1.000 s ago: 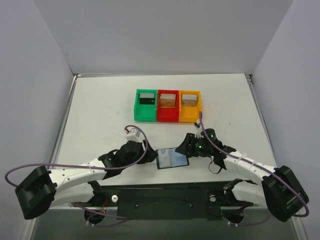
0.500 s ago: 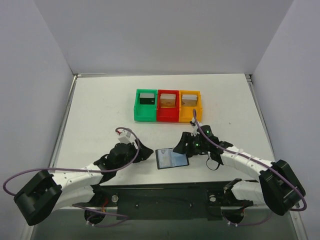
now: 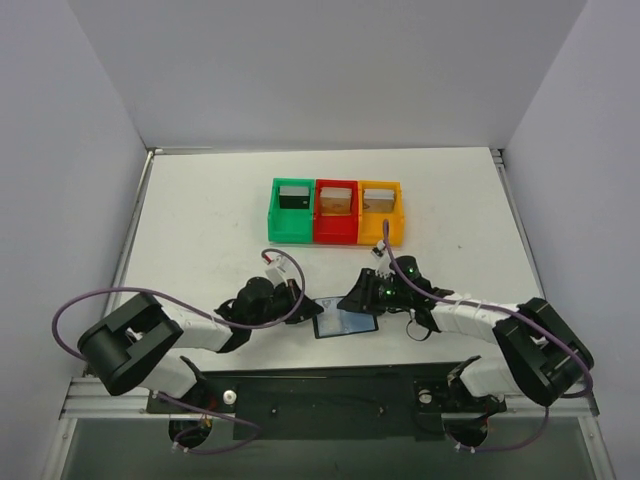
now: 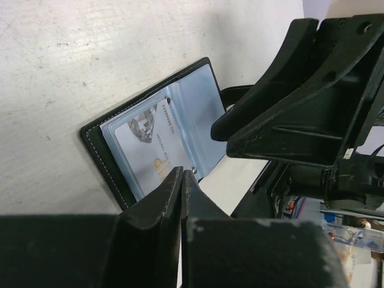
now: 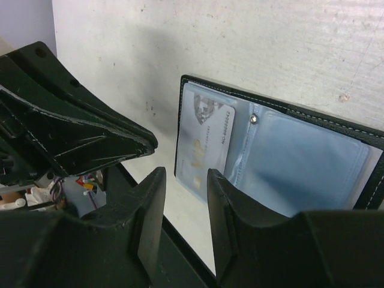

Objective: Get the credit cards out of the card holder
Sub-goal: Remove the credit card from the card holder.

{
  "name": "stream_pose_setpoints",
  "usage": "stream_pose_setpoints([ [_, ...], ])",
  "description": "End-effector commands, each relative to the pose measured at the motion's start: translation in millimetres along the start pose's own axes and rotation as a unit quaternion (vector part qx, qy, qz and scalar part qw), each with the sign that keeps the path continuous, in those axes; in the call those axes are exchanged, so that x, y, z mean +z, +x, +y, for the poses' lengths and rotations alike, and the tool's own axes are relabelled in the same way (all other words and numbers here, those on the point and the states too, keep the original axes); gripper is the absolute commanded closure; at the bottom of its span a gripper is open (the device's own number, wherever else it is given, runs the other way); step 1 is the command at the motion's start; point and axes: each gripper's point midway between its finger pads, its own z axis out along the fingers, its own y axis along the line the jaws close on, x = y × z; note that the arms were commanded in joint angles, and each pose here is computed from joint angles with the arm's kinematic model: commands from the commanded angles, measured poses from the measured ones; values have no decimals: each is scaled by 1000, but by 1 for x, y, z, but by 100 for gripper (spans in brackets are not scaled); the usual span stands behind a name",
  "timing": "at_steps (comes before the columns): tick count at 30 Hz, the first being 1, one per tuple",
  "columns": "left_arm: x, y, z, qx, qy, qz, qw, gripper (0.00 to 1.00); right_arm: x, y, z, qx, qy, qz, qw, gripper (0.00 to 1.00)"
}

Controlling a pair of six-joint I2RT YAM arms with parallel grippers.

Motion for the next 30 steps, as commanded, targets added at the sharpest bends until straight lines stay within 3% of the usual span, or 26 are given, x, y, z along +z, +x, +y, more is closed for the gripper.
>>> stream_pose_setpoints([
  [1,10,-14,-29,12,55,-14,998,93,6,2,11,10,-42,0,999,71],
  [12,22,4,20,-7,-30,7,999,100,14,8,7,25,-45,15,999,77],
  [21,24,15,50,-20,-84,16,996,100,17,12,-4,32,-34,16,999,66],
  [30,19,16,58,-20,-103,10,994,100,14,13,-13,36,-18,10,999,64],
])
